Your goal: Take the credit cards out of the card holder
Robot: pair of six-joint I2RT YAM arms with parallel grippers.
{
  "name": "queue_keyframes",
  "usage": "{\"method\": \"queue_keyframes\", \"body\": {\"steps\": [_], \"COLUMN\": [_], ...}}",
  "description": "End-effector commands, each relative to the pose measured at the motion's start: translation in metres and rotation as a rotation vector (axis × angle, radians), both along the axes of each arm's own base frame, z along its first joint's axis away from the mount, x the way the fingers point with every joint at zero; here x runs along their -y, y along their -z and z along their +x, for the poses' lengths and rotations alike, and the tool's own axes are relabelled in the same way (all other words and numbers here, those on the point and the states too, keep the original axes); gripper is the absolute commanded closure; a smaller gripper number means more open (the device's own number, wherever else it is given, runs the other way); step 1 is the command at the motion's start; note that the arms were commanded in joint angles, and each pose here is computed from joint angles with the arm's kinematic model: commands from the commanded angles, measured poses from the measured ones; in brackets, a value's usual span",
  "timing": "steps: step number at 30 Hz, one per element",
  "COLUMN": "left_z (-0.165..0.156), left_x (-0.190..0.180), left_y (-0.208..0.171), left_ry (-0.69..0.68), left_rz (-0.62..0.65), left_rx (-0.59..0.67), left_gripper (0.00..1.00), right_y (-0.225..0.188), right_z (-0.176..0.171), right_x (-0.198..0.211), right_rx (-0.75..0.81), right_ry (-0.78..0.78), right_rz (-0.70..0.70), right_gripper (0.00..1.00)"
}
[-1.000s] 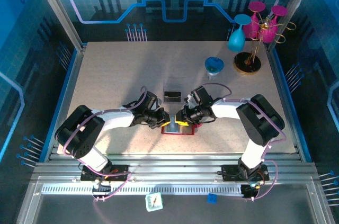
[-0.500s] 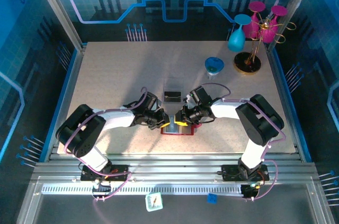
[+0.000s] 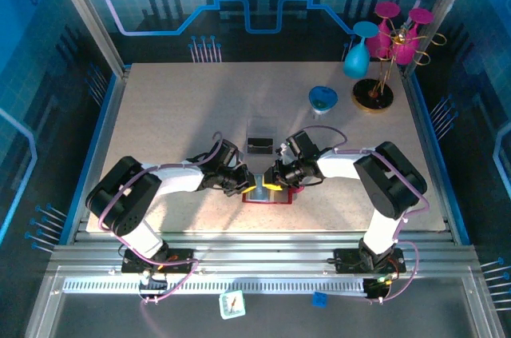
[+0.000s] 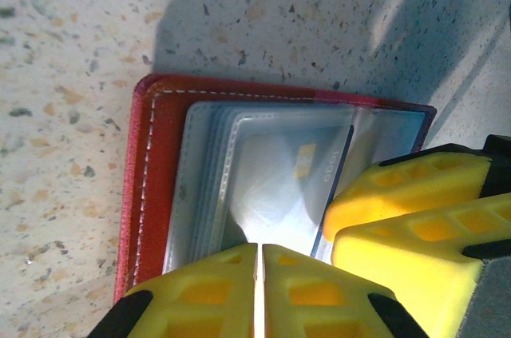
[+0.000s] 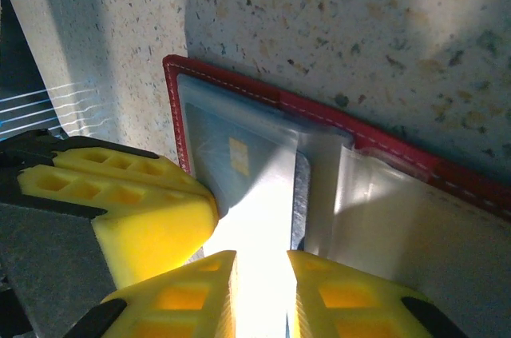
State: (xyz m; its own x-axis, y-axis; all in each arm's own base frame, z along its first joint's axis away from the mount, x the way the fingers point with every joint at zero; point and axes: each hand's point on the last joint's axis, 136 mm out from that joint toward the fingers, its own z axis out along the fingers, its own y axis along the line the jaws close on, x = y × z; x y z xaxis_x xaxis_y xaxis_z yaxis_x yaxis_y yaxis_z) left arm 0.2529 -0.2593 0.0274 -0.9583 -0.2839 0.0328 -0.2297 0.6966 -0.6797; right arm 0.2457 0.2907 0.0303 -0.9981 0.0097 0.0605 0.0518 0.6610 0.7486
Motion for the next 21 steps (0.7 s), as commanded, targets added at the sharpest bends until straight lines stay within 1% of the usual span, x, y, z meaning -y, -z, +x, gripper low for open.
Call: {"method": "queue_keyframes", "body": {"steps": [1,12,21], "left_z": [-0.002,-0.003,-0.001], "left_x": [-0.001,-0.003,-0.003], "left_y": [0.002,0.002,-0.002], "left_ry": [0.016,0.018,0.018], "left_rz": [0.007,0.015,0.014], "left_rx": [-0.006,-0.007,0.000], "left_gripper": [0.90,0.89,0.88], "right_y": [0.000,0.004,-0.006], "right_z": [-0.001,-0.003,-0.002], "right_x": [-0.008,0.005,0.004], "right_rx": [-0.002,0.018,0.034], "right_ry": [-0.019,-0.034,-0.044], "right_rz": [0.015,-0.074,-0.077], "right_gripper": [0.78,0.74,0.73]}}
